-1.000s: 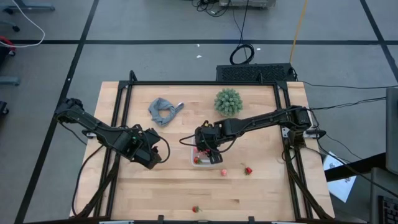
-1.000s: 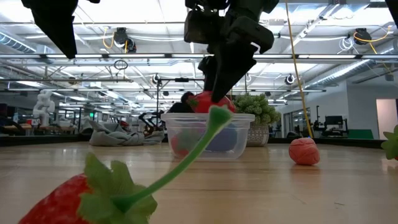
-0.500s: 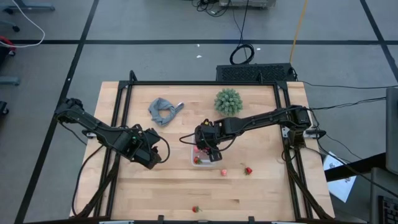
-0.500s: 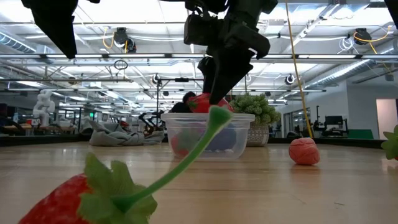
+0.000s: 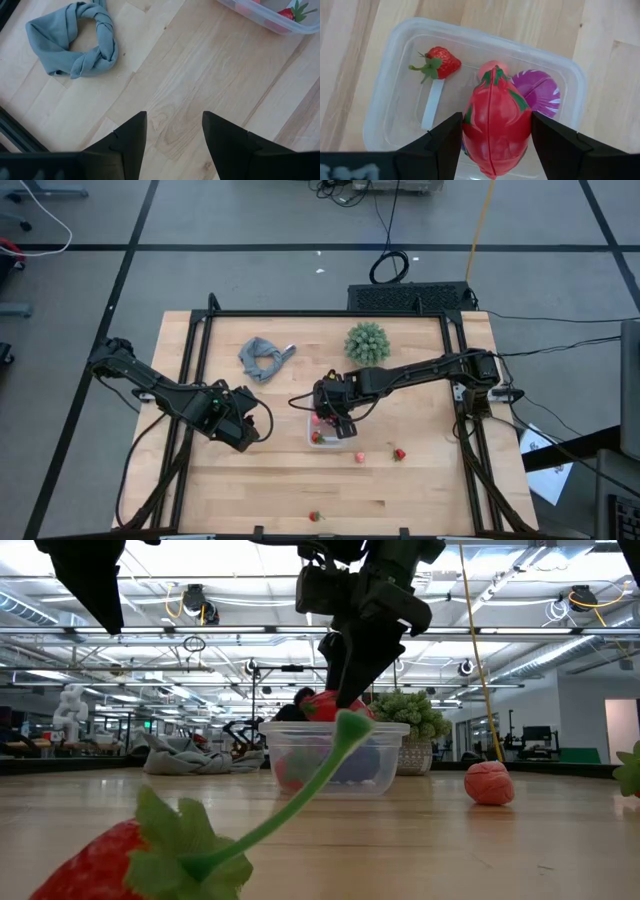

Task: Pick and placing Produce into tupperware
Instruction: Put the dragonfruit into the transparent bin

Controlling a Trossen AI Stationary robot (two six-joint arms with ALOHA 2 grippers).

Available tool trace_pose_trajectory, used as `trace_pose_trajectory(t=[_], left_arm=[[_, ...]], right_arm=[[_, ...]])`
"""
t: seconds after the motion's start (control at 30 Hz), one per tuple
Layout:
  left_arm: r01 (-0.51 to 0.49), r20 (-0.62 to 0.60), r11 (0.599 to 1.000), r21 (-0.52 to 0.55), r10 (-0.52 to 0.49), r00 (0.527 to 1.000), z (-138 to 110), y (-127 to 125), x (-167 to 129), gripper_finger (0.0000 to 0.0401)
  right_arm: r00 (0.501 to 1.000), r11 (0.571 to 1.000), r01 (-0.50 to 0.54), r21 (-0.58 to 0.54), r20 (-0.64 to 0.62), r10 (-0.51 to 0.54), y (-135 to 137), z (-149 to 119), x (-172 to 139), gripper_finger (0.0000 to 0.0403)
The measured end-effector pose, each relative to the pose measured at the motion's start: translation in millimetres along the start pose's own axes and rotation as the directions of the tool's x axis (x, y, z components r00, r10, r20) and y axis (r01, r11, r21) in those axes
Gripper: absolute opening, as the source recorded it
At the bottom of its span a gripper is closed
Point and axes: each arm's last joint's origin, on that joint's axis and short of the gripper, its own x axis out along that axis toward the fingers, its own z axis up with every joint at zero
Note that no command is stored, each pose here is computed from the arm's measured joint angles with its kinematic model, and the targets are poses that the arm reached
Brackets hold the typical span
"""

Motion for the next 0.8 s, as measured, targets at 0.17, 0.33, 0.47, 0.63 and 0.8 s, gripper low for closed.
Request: trace_pose_trajectory(t=[0.17,0.33,0.47,0.63,0.8], left_arm=[[0.000,0.000,1.000,0.000,0.000,1.000,-0.1,0.0,0.0,0.0198],[0.000,0.000,1.000,0.000,0.000,1.000,0.0,0.0,0.0,0.0198],[0.000,0.000,1.000,0.000,0.000,1.000,-0.1,0.0,0.0,0.0198],[0.000,0.000,1.000,0.000,0.000,1.000,-0.1,0.0,0.0,0.0198],[0.000,0.000,1.000,0.000,0.000,1.000,-0.1,0.0,0.0,0.0198]], right_arm=[[1.000,1.000,0.000,-0.016,0.000,0.000,-0.3,0.0,0.0,0.0212],[1.000,1.000,0.001,-0.024,0.001,-0.001,-0.5,0.0,-0.2,0.0212],[1.000,0.999,0.001,-0.037,0.001,-0.001,-0.8,-0.1,-0.2,0.0212],[1.000,1.000,0.006,-0.029,0.000,-0.006,-5.1,-0.9,-0.3,0.0213],[1.000,1.000,0.009,-0.024,0.001,-0.009,-7.7,-1.3,-0.8,0.0213]])
